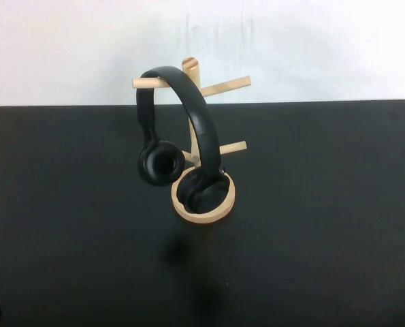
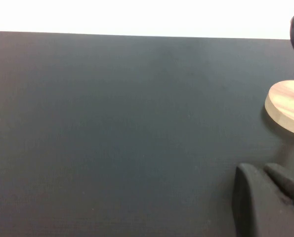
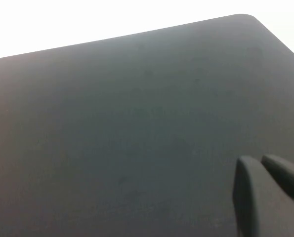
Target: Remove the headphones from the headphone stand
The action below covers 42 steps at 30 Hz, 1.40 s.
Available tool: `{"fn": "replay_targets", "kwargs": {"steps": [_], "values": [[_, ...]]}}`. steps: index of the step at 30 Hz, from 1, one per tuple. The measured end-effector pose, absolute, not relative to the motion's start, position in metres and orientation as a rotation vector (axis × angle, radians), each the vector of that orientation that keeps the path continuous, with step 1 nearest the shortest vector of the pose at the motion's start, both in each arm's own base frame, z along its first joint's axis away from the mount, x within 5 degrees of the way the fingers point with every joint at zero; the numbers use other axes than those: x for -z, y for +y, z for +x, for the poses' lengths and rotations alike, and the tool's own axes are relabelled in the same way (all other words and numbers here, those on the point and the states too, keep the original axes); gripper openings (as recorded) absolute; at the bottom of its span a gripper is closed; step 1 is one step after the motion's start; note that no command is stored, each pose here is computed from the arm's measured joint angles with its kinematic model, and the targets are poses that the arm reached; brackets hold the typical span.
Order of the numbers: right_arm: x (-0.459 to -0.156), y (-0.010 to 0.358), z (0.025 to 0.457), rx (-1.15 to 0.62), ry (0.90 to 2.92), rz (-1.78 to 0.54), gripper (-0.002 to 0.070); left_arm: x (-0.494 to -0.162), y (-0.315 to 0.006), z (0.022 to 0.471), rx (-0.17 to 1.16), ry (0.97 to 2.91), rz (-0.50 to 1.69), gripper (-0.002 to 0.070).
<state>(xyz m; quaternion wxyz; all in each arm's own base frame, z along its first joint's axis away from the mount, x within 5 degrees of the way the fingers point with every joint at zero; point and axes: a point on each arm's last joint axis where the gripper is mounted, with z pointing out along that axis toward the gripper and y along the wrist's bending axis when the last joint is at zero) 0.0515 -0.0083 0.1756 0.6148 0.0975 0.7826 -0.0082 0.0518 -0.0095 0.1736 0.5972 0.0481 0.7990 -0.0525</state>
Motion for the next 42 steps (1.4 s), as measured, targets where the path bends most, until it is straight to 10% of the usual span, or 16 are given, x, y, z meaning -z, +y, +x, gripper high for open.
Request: {"fn": "replay_targets", "kwargs": {"steps": [32, 42], "values": [[-0.176, -0.008, 0.052, 0.019, 1.803, 0.225, -0.0006, -0.174, -0.010, 0.052, 0.127, 1.854, 0.108, -0.0003], [-0.176, -0.008, 0.052, 0.019, 1.803, 0.225, -0.0006, -0.191, -0.018, 0.054, 0.673, 1.661, -0.341, -0.0003]]}}
